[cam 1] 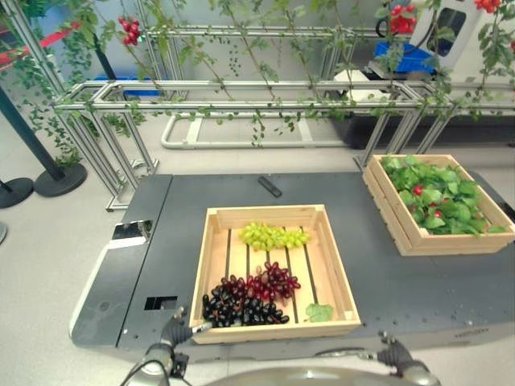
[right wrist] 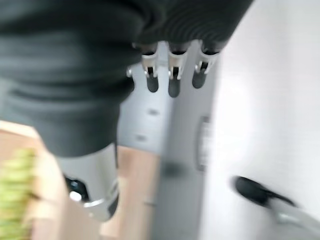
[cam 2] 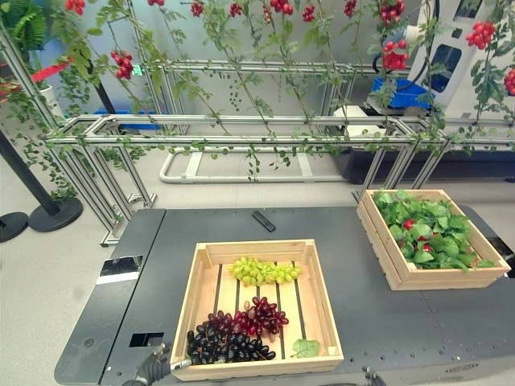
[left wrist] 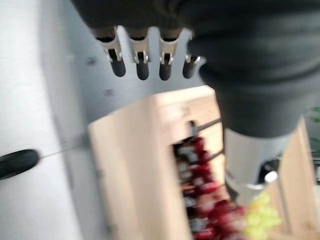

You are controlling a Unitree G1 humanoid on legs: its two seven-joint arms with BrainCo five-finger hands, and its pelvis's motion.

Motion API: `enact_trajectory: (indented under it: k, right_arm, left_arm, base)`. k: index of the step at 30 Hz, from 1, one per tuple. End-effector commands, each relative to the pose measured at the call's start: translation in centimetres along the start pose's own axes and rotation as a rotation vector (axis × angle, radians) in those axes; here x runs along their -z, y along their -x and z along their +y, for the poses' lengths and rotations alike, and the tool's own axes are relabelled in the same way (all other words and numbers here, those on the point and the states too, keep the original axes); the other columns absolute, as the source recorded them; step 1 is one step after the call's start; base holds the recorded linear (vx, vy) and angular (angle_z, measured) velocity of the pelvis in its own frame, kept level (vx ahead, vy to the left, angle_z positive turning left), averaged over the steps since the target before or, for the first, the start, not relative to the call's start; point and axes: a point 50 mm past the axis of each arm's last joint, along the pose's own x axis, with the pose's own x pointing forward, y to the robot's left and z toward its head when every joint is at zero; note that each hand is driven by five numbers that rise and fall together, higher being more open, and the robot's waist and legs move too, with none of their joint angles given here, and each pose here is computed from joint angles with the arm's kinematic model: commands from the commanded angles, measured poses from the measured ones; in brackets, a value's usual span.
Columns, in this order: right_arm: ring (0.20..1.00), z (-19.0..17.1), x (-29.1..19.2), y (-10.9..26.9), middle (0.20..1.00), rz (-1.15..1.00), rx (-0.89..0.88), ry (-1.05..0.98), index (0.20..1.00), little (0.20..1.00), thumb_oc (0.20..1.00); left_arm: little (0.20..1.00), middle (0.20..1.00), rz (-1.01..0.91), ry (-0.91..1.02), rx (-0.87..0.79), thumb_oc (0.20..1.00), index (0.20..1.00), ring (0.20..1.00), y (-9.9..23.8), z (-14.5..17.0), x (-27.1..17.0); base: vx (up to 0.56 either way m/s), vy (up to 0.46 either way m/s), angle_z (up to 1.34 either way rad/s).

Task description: Pick up the fruits from the basket on one side to the basket on the other side

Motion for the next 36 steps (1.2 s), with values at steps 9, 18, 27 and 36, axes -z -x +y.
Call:
enact_trajectory:
  k: [9, 18, 27, 36]
  right_arm:
    - [1.000, -8.5, -12.7, 2.3, 1.000, -0.601, 0.225, -0.049, 1.000, 1.000, 1.000]
    - [1.000, -9.2, -15.1, 3.6, 1.000, -0.717, 0.224, -0.002, 1.000, 1.000, 1.000]
    - [1.000, -10.4, -22.1, 5.3, 1.000, -0.925, 0.234, 0.195, 1.000, 1.000, 1.000]
    - [1.000, -12.2, -33.8, 8.8, 1.000, -1.151, 0.378, 0.533, 1.000, 1.000, 1.000]
  left_arm:
    - [1.000, 1.000, -0.661, 0.150, -0.224, 1.000, 1.000, 1.000, 1.6, 7.3, -14.6]
    - [1.000, 1.000, -0.680, 0.113, -0.216, 1.000, 1.000, 1.000, 1.9, 7.1, -15.0]
    - [1.000, 1.000, -0.761, 0.122, -0.205, 1.000, 1.000, 1.000, 2.2, 7.5, -17.4]
    - [1.000, 1.000, -0.854, 0.118, -0.198, 1.000, 1.000, 1.000, 2.7, 7.2, -19.9]
  base:
    - [0.00, -0.002, 0.02]
    - [0.00, 0.000, 0.00]
    - [-0.10, -0.005, 0.05]
    - [-0.07, 0.004, 0.08]
